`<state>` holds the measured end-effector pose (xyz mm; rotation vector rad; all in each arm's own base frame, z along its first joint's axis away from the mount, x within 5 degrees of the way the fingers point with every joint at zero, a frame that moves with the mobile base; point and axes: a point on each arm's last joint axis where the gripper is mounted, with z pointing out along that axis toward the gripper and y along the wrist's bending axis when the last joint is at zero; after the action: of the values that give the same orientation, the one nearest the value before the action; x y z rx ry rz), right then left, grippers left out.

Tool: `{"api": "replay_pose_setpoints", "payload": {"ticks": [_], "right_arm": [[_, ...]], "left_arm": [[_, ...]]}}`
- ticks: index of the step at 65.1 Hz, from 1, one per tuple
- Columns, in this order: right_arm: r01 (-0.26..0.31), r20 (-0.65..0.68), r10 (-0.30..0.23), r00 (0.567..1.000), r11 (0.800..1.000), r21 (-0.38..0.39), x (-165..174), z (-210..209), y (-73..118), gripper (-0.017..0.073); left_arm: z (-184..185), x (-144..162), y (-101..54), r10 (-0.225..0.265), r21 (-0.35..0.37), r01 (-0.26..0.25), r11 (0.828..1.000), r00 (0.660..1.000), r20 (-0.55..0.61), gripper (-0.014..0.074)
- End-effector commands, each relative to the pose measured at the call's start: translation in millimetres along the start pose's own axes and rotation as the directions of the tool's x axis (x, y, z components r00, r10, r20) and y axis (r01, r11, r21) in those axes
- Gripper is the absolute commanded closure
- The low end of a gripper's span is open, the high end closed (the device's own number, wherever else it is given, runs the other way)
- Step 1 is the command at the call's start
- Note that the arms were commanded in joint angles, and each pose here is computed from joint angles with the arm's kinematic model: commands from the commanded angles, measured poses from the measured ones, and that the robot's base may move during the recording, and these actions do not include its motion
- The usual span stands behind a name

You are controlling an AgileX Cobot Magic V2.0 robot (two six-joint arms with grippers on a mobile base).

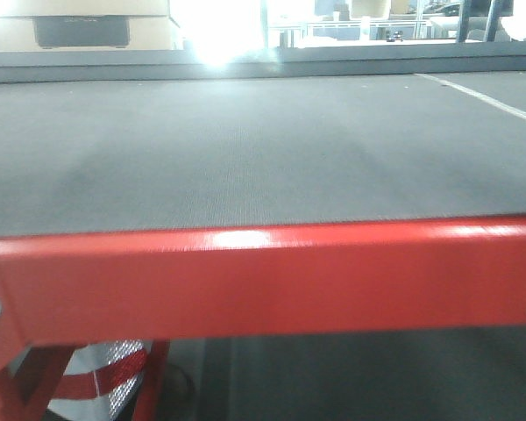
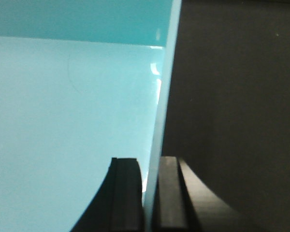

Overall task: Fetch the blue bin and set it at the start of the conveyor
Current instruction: 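Lower the held teal bin toward the grey conveyor belt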

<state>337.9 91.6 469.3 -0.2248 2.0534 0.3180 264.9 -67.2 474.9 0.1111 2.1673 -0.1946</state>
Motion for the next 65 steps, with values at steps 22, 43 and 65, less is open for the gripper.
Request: {"api": "replay_pose_setpoints", "payload": {"ticks": [22,43,65], "right_arm": [[0.033,0.078,-0.034,0.996,0.999,0.015,-9.1,-6.3,-0.7,0.0712],[0.033,0.080,-0.034,0.996,0.999,0.015,-9.3,-6.3,-0.7,0.0712],[0.033,0.080,-0.034,0.996,0.999,0.015,-9.3,-6.3,-0.7,0.0712]], "left_arm": [[-9.4,-4.6,-3.0,0.006,0.029,-0.008,1.000,0.999,0.051,0.0705],[-9.4,-4.7,-2.4,0.011,0.022,-0.012,1.000,0.999,0.052,0.0705],[-9.4,-4.8,-1.8,0.015,0.015,-0.016,1.000,0.998,0.053,0.0705]]}}
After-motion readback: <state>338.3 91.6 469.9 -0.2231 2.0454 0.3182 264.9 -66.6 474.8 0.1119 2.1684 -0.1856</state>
